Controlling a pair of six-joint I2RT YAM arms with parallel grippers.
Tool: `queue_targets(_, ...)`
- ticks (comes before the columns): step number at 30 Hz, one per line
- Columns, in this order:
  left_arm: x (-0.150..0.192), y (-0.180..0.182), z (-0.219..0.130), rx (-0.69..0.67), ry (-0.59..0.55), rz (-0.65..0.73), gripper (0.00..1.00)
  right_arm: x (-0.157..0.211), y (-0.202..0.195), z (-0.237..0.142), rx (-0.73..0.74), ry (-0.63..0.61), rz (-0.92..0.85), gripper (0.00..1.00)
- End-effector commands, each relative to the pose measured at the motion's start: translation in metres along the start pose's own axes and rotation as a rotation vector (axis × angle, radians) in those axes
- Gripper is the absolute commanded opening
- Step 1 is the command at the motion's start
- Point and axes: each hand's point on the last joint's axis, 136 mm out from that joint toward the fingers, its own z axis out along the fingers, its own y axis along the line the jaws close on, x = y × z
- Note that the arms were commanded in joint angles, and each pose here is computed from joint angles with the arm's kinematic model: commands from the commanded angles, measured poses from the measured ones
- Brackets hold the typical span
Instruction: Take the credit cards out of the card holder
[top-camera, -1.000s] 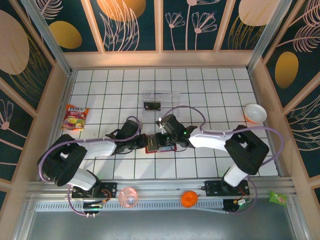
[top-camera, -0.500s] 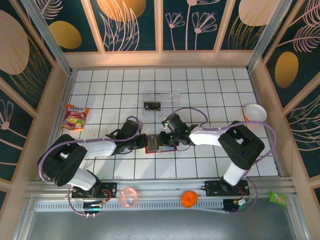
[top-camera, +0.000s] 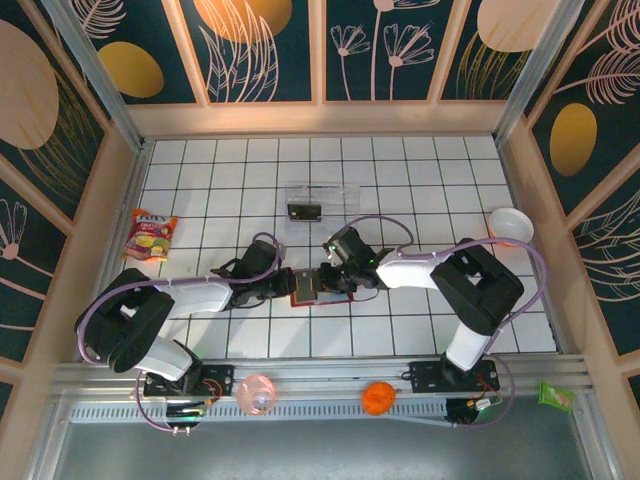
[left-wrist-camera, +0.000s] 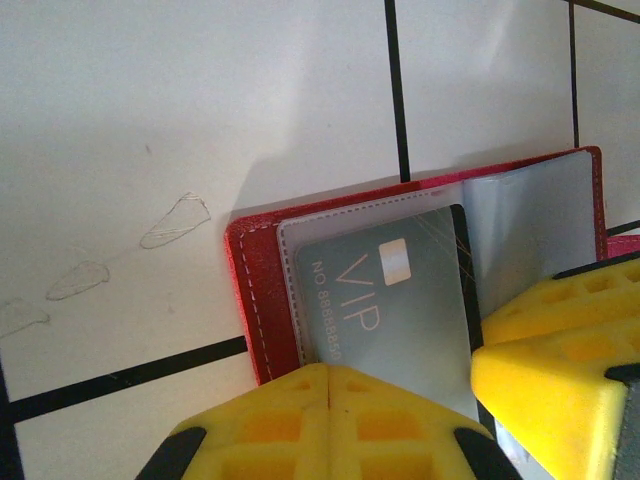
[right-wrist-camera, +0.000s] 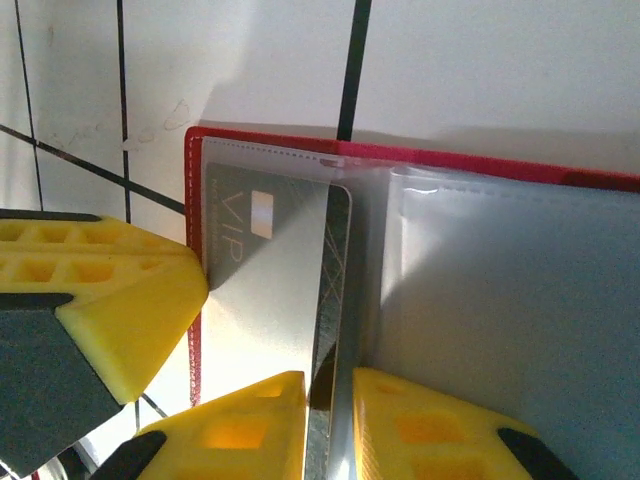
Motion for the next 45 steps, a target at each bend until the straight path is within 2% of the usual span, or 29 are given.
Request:
queue_targets(1, 0.012, 0.012, 0.002, -0.033, 0.034, -0.007, 0.00, 0.011, -0.012, 0.005, 0.011, 0.036, 0.039, 0.08)
queue_targets(4, 0.011, 0.013, 0.002, -0.037, 0.031, -0.008, 0.00, 0.009, -0.014, 0.000, 0.012, 0.011, 0.046, 0.00)
queue_targets(23, 0.009, 0.012, 0.005, -0.032, 0.033, -0.012, 0.00, 0.009, -0.039, -0.043, 0.185, -0.116, 0.072, 0.00)
queue_targets(40, -0.001, 0.000, 0.007, -0.006, 0.027, 0.021, 0.00, 0.008, -0.023, -0.067, 0.297, -0.141, -0.028, 0.00)
queue_targets(45, 0.000, -0.005, 0.008, 0.018, 0.037, 0.025, 0.00, 0.008, -0.018, -0.057, 0.292, -0.126, -0.046, 0.00)
